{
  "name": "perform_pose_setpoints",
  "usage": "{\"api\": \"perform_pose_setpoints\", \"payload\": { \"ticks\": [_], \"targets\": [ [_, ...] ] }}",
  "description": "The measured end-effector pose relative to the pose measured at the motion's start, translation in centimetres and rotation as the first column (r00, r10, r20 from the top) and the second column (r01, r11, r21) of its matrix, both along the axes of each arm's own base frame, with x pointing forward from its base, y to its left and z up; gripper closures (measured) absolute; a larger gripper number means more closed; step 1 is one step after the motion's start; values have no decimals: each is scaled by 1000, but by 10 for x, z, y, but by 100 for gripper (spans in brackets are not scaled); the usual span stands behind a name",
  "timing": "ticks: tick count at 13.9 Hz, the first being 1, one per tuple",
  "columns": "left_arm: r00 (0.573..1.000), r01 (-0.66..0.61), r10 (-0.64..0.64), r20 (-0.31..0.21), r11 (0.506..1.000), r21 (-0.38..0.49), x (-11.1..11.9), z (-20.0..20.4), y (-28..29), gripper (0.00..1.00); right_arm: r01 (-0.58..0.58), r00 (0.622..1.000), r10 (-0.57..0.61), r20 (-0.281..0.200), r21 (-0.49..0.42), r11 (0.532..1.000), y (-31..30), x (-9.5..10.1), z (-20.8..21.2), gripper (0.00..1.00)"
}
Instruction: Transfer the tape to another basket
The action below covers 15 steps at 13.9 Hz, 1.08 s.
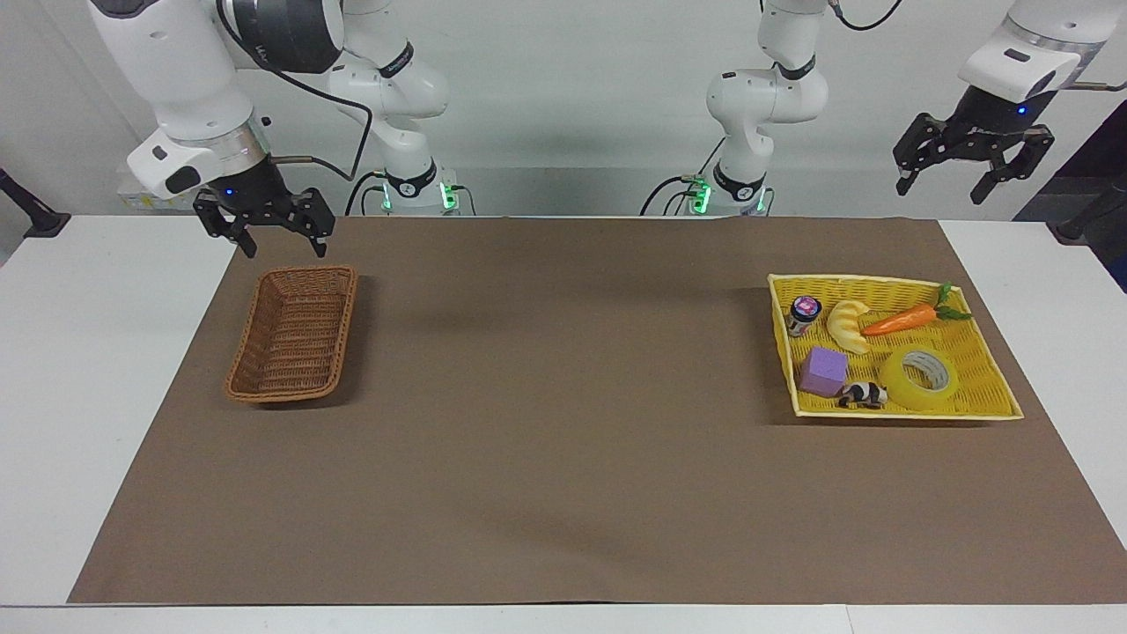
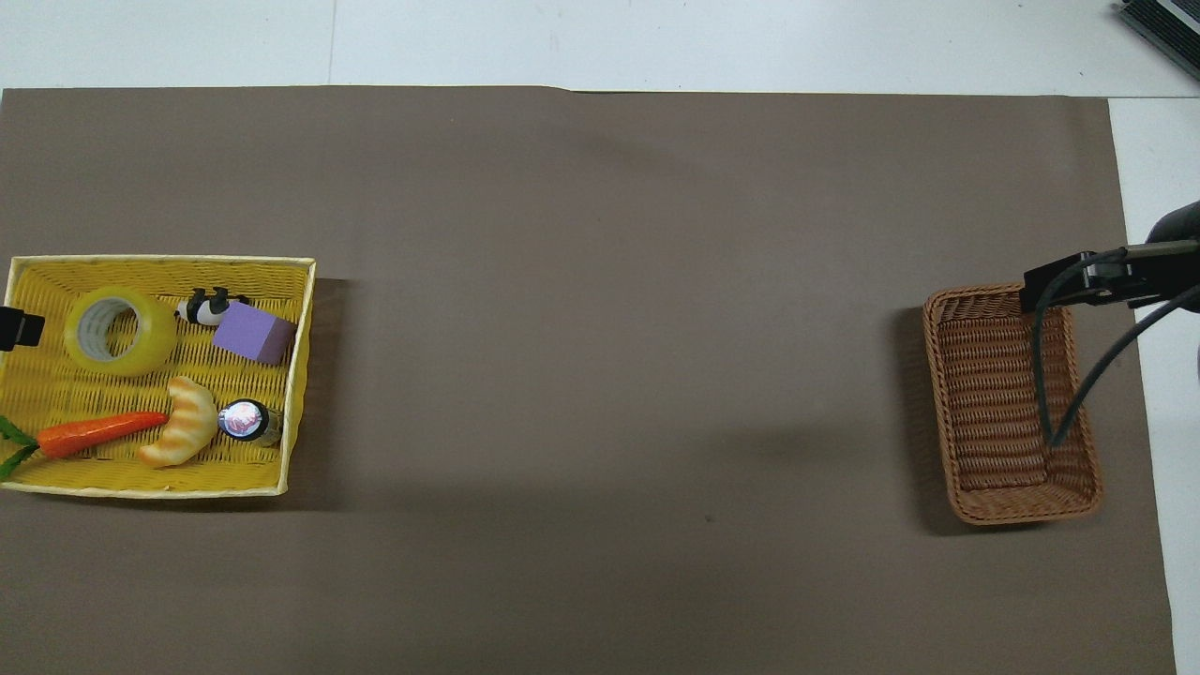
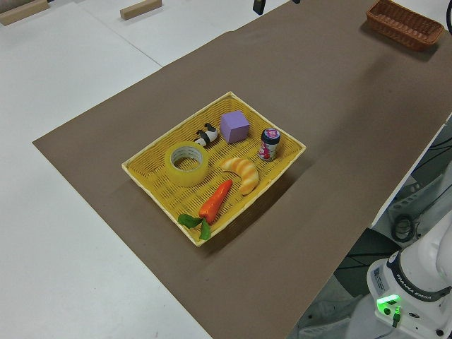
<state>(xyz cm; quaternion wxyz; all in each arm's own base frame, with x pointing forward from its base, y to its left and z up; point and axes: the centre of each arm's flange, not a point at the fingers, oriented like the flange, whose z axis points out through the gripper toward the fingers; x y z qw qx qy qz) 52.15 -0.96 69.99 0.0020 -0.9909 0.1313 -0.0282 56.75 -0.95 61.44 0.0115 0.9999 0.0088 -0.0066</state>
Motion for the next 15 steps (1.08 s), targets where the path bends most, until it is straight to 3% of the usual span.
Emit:
{"api": "perform_pose_setpoints", "payload": {
  "ticks": [15],
  "targets": [
    [1000, -18, 18, -1, 1000, 1, 0, 0, 10, 0, 0, 1000, 0, 0, 0, 1000, 0, 0, 0, 0]
  ]
}}
